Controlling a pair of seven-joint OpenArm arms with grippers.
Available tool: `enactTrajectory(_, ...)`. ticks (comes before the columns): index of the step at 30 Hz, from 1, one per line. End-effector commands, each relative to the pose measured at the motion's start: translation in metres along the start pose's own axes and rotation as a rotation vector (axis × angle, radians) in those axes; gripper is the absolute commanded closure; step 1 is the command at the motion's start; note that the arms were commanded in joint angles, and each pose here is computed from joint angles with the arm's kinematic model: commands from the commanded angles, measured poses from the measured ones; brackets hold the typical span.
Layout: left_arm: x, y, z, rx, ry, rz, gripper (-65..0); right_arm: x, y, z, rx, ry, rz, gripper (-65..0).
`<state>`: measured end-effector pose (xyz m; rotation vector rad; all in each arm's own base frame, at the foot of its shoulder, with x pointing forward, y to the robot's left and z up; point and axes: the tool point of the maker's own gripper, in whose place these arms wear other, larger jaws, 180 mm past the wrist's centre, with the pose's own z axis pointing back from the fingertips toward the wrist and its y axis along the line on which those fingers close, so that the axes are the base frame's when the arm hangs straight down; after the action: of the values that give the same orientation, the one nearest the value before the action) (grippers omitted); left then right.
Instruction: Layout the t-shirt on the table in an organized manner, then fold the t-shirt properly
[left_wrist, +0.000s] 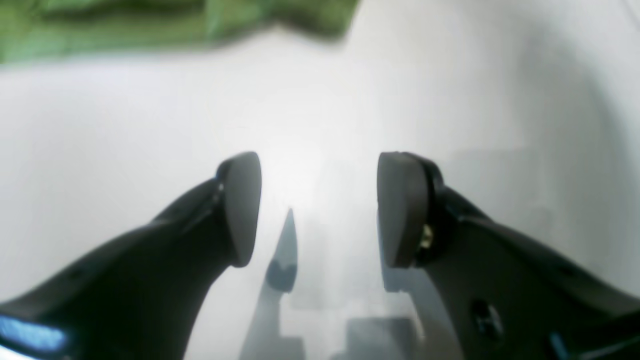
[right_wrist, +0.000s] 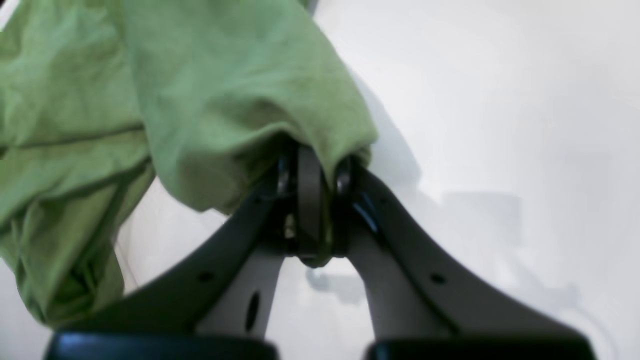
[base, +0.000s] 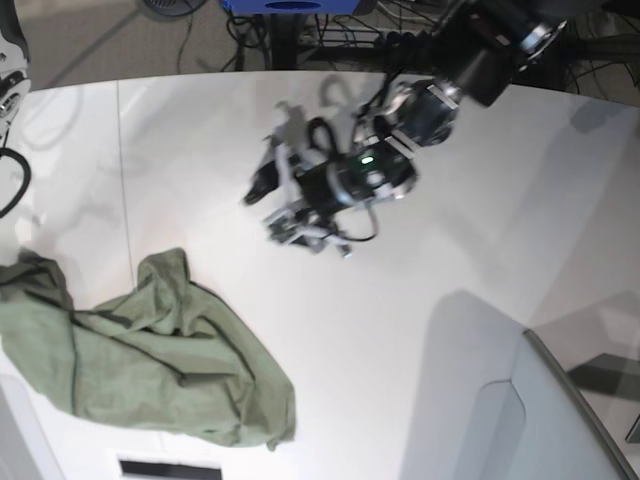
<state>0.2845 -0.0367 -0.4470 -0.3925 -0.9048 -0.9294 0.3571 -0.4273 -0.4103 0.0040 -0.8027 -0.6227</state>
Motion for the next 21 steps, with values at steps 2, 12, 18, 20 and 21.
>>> enactTrajectory(2,0.010,0.014,0.021,0.048,-0.067,0.017,-34.4,0.034,-0.011,0.005,-0.047,-0.081,-0.041,-8.6)
enactTrajectory(12,-0.034,0.086,0.133,0.382,-0.062,0.152,-34.4,0.059,0.057,0.034,0.046,-0.174,0.069,-53.9)
enactTrajectory(18,-0.047,0.102,0.149,0.440,-0.040,0.165,-34.4,0.007,0.204,0.046,0.367,-0.085,0.506,-9.8)
enactTrajectory(20,-0.048,0.101,0.150,0.439,-0.037,0.166,-34.4,-0.011,0.226,0.039,0.410,-0.037,0.516,0.0)
enactTrajectory(21,-0.050,0.099,0.150,0.437,-0.033,0.169,-34.4,-0.018,0.231,0.034,0.419,-0.010,0.511,-1.8)
